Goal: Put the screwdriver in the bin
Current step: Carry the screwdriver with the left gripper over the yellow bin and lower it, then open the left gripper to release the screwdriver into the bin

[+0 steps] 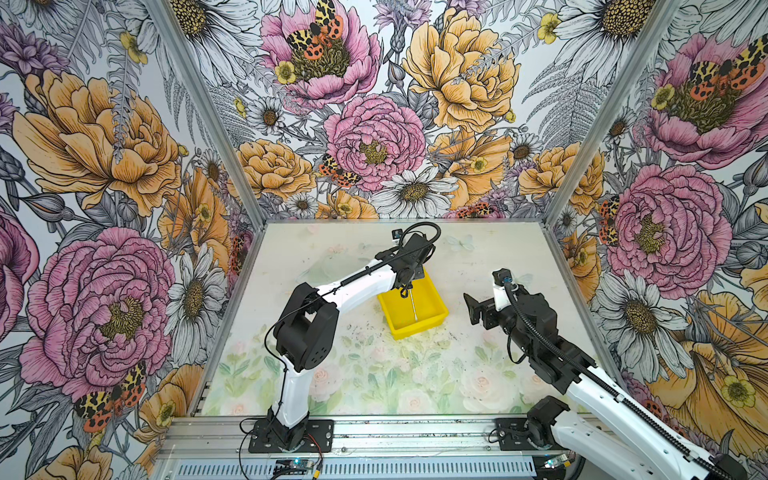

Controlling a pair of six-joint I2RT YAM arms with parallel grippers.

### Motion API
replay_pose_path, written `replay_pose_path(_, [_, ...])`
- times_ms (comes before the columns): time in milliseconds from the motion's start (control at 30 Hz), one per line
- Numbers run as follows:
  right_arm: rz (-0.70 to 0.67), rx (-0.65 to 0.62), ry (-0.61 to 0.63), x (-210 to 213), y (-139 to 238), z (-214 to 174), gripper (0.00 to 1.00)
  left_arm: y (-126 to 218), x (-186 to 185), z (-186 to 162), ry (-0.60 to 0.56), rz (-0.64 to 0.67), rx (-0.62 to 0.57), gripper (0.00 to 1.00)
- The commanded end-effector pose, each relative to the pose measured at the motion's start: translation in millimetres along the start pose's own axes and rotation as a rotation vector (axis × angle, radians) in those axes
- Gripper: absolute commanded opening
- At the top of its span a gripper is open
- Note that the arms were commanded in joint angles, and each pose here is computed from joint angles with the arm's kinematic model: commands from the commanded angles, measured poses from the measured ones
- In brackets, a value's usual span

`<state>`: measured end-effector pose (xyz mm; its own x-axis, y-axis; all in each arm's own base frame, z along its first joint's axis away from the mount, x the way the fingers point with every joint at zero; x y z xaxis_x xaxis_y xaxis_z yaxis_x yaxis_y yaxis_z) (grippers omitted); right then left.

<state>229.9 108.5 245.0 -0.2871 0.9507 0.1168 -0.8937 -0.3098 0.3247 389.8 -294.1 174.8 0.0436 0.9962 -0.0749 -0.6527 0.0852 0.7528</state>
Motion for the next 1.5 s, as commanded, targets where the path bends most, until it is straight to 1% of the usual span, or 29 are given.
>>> replay_pose_path(0, [-0.024, -0.015, -0.002, -4, 2, 2, 0.99, -8, -11, -3, 0.023, -0.042, 0.017, 0.08])
replay_pose_path(367, [-0.023, -0.01, -0.004, -5, 2, -3, 0.99, -45, -18, -35, 0.016, -0.036, 0.12, 0.08])
replay_pose_path(600, [-0.011, 0.017, 0.003, -4, -3, -5, 0.99, -61, -24, -51, -0.001, -0.042, 0.169, 0.09])
replay_pose_path(700, [-0.006, 0.015, 0.003, -3, -3, -5, 1.0, -64, -27, -57, -0.011, -0.043, 0.182, 0.12])
replay_pose_path(767, [-0.003, 0.016, 0.006, -3, -3, -5, 0.99, -64, -27, -60, -0.015, -0.04, 0.186, 0.16])
replay_pose_path(900, [-0.002, 0.014, 0.011, -3, -2, -5, 0.99, -62, -25, -59, -0.015, -0.031, 0.18, 0.23])
replay_pose_path(1100, [0.003, 0.019, 0.011, -2, -3, -5, 0.99, -54, -22, -53, -0.017, -0.025, 0.157, 0.28])
replay_pose_path(1167, [0.007, 0.019, 0.012, -2, -2, -5, 0.99, -48, -21, -49, -0.018, -0.023, 0.139, 0.34])
replay_pose_path(1333, [0.021, 0.012, 0.022, 0, 1, 0, 1.0, -30, -24, -33, -0.034, -0.031, 0.081, 0.58])
replay_pose_path(1467, [0.023, 0.008, 0.024, 1, 3, 4, 0.99, -14, -26, -24, -0.044, -0.039, 0.042, 0.73])
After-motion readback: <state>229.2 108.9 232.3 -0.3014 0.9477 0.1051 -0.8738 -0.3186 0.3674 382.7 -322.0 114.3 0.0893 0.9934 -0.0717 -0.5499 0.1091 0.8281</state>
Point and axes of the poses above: each gripper's point midway between its finger pads, its own y axis back along the fingers, its own x axis along the line the jaws close on, z = x × y, the point moved 6 cm from there along y, back along the fingers, and after that the axes turned 11 degrees about -y, right-handed, at the moved point
